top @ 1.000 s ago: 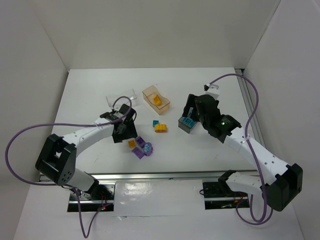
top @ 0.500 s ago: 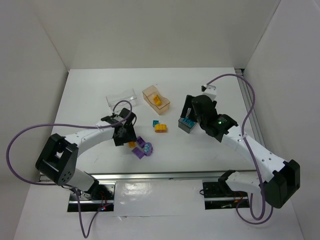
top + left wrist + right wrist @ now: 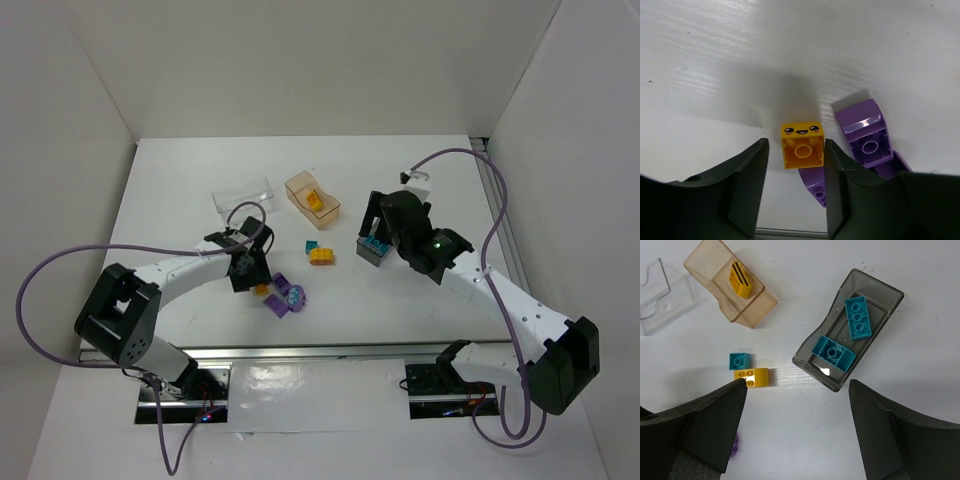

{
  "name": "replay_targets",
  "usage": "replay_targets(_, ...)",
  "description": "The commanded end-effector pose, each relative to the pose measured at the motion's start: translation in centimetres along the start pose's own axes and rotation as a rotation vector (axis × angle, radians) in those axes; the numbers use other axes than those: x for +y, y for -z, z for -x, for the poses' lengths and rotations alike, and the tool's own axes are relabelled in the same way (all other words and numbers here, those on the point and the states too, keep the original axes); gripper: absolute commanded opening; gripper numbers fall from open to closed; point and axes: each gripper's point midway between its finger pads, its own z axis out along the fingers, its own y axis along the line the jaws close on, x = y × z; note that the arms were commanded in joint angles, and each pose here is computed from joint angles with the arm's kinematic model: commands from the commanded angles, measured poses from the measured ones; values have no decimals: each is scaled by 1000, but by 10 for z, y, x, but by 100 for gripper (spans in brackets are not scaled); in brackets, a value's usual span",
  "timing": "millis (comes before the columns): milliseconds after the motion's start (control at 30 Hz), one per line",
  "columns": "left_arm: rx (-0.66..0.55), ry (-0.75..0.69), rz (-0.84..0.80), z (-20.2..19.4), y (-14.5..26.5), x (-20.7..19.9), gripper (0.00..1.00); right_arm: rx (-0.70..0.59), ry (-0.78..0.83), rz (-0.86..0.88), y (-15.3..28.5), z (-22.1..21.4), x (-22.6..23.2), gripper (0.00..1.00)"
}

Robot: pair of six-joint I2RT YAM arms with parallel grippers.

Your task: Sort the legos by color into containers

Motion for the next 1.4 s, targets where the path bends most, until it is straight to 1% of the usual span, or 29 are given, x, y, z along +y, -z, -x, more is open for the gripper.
replay_targets(0,-7,6,14,0,-3,1,55,-4,-6,-2,0,2,4,90)
replay_targets(67,-15,7,19,1,0,3,49,-11,-10,3,0,4,5,90)
replay_targets(100,-15,7,19,1,0,3,42,-11,-10,3,0,4,5,90)
replay_targets(200,-56,2,18,12,13,3,33,-4,-6,-2,-1,0,3,90)
replay_targets(300,-101,-8,5,29,29,-3,33,-2,-1,6,0,-1,6,90)
replay_targets(400,-146,-27,-42,50,42,-23,31,-7,-1,-2,0,0,5,90)
replay_targets(467,-190,-38,-85,74,55,-45,31,-7,-1,-2,2,0,3,90)
replay_targets(533,-195,-58,-88,87,51,-60,31,-15,-6,4,5,3,4,90)
replay_targets(567,-232,-46,-126,106,63,-78,31,-22,-15,-6,4,4,2,90)
replay_targets(633,-250,-69,-139,122,63,-95,31,-24,-17,-4,7,5,1,90)
replay_targets(667,-259,-65,-161,137,61,-116,31,-24,-17,-4,8,4,0,90)
replay_targets(733,-275,-86,-172,153,57,-133,31,-27,-12,-4,12,4,-1,90)
replay_targets(767,-314,-74,-209,171,67,-151,31,-21,-8,-9,13,2,-2,90)
replay_targets(800,-294,-80,-190,173,48,-158,31,-27,-12,-4,15,4,-2,90)
replay_targets(833,-283,-94,-194,175,43,-165,31,-32,-12,-11,15,5,-3,90)
replay_targets(867,-314,-84,-224,189,50,-179,31,-31,-11,-12,17,5,-5,90)
replay_targets(900,-283,-103,-217,186,30,-187,31,-29,-10,-14,19,6,-5,90)
replay_targets(933,-279,-104,-226,189,25,-193,31,-36,-14,-9,21,8,-5,90)
replay_targets(967,-305,-97,-250,200,31,-204,31,-29,-10,-14,21,7,-7,90)
replay_targets(1033,-313,-87,-251,210,22,-211,31,-33,-9,-23,23,9,-8,90)
replay_targets(1067,-298,-102,-234,208,4,-213,34,-33,-9,-23,23,9,-8,90)
replay_targets(1100,-317,-89,-266,222,9,-221,44,-33,-9,-23,23,9,-8,90)
replay_targets(1133,-314,-99,-261,223,6,-223,75,-39,-13,-18,25,11,-8,90)
replay_targets(1167,-298,-113,-259,221,-2,-226,85,-33,-9,-23,24,7,-10,90)
replay_targets(1200,-298,-113,-280,223,8,-230,88,-33,-9,-23,24,7,-10,90)
replay_targets(1233,-298,-114,-280,223,8,-230,90,-26,-4,-28,23,4,-12,90)
replay_targets(1300,-307,-121,-286,221,29,-221,90,-4,1,35,22,-2,1,90)
replay_targets(1367,-347,-145,-265,220,47,-211,90,38,19,71,14,-18,7,90)
